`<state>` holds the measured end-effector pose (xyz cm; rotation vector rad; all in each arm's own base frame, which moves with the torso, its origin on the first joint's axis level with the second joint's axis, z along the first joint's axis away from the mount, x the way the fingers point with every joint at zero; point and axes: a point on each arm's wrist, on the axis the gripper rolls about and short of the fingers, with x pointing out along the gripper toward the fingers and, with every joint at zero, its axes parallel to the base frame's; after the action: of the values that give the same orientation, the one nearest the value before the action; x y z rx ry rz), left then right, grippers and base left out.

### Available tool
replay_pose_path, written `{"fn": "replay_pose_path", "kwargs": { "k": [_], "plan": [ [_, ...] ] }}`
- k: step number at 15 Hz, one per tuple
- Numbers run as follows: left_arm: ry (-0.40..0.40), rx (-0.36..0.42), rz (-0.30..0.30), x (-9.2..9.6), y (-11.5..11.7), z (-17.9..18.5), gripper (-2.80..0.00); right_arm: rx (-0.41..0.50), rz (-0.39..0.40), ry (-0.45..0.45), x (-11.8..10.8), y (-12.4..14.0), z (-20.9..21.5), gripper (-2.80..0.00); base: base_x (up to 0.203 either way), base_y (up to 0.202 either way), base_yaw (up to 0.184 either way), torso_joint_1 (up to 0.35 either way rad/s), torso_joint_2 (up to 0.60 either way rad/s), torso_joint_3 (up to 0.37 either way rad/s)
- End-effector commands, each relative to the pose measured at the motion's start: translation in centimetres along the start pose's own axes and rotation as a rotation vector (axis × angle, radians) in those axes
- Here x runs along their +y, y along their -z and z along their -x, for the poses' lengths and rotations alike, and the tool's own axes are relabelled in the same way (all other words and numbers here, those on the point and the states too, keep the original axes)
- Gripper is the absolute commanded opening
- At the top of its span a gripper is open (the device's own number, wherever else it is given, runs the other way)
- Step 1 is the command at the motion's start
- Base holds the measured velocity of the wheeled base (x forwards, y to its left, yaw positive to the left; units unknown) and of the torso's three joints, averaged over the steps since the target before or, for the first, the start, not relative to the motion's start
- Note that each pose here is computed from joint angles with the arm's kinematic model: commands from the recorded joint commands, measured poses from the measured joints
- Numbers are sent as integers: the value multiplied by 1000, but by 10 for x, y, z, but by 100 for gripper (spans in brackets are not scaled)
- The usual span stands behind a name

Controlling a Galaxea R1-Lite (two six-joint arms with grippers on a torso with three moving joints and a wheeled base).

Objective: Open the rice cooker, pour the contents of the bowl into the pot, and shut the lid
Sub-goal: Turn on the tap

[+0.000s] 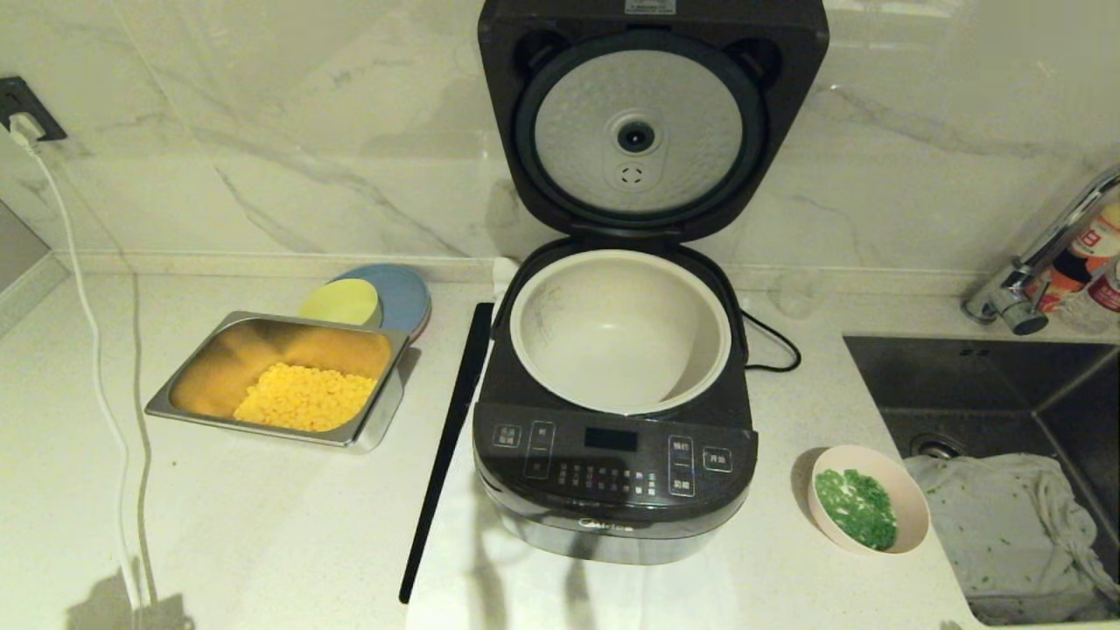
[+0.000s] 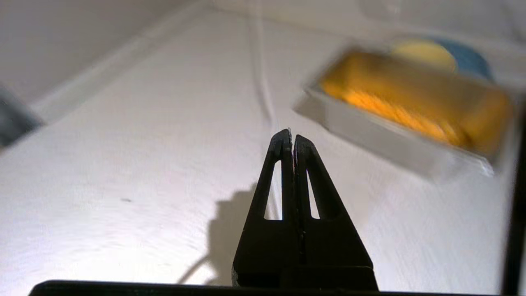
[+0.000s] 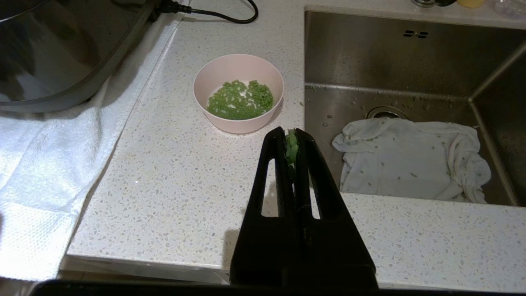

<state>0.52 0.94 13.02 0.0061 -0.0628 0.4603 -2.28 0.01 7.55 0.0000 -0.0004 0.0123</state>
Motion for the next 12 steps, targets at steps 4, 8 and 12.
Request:
{"fn": "replay_pose_path", "kwargs": {
  "k": [4, 8, 12],
  "plan": [
    [468, 153, -37, -8, 34, 9, -280, 0, 0, -1, 0, 0, 0, -280, 0, 0, 0, 0, 0, 0],
    [484, 187, -150, -8, 40, 10, -280, 0, 0, 0, 0, 0, 0, -280, 0, 0, 0, 0, 0, 0],
    [464, 295, -182, -6, 51, 13, -280, 0, 7, -2, 0, 0, 0, -280, 0, 0, 0, 0, 0, 0]
  ]
}}
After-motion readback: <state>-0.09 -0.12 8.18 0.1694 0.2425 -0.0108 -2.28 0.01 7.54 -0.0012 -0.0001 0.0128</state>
